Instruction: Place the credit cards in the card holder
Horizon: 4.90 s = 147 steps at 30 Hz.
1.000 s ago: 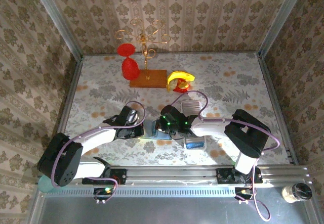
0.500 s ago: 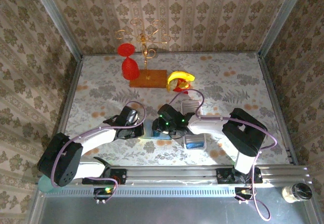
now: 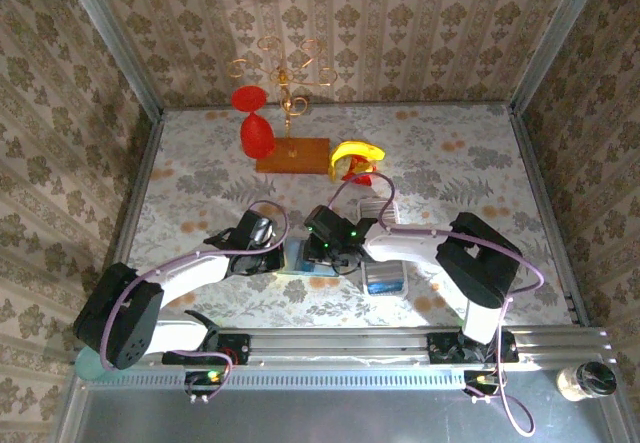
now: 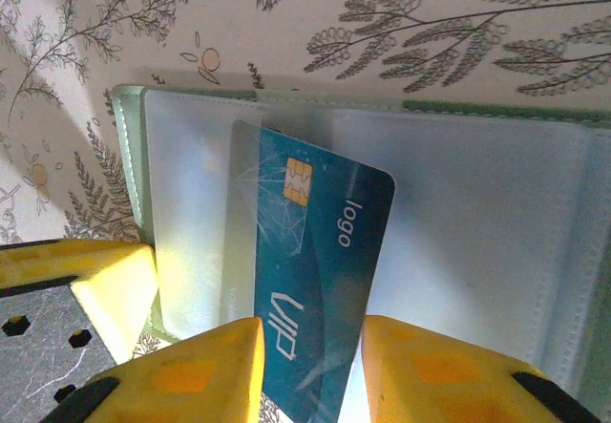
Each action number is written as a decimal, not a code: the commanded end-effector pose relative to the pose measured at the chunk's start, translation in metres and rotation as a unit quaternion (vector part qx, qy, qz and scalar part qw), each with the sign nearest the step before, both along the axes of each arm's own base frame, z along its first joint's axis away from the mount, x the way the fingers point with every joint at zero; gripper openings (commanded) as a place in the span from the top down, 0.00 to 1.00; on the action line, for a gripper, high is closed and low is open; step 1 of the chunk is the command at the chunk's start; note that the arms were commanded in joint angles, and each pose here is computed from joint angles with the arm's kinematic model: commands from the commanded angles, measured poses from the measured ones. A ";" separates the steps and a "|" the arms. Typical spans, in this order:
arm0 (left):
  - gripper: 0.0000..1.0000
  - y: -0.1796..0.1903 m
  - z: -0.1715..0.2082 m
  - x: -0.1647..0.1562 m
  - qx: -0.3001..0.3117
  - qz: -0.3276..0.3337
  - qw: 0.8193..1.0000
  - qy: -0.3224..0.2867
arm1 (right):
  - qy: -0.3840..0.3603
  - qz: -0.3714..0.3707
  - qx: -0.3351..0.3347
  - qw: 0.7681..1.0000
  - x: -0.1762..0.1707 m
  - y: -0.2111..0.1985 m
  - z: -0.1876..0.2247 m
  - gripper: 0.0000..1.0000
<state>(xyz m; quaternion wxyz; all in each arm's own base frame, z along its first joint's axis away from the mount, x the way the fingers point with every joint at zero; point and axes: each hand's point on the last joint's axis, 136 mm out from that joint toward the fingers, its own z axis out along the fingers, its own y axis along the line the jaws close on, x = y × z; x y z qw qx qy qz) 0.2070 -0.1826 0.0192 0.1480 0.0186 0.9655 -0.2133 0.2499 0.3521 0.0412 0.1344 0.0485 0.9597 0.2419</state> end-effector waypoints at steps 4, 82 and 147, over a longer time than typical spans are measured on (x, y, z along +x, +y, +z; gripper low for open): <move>1.00 0.000 -0.018 -0.027 -0.002 -0.012 0.999 0.047 | -0.010 0.002 -0.005 1.000 0.007 0.012 0.006 0.69; 1.00 0.015 -0.021 -0.038 0.007 0.018 0.999 0.035 | -0.019 -0.036 0.002 0.999 -0.009 0.018 0.001 0.51; 0.71 0.097 0.009 -0.035 0.019 0.219 0.975 -0.043 | -0.131 0.003 0.161 0.978 -0.003 0.105 0.106 0.50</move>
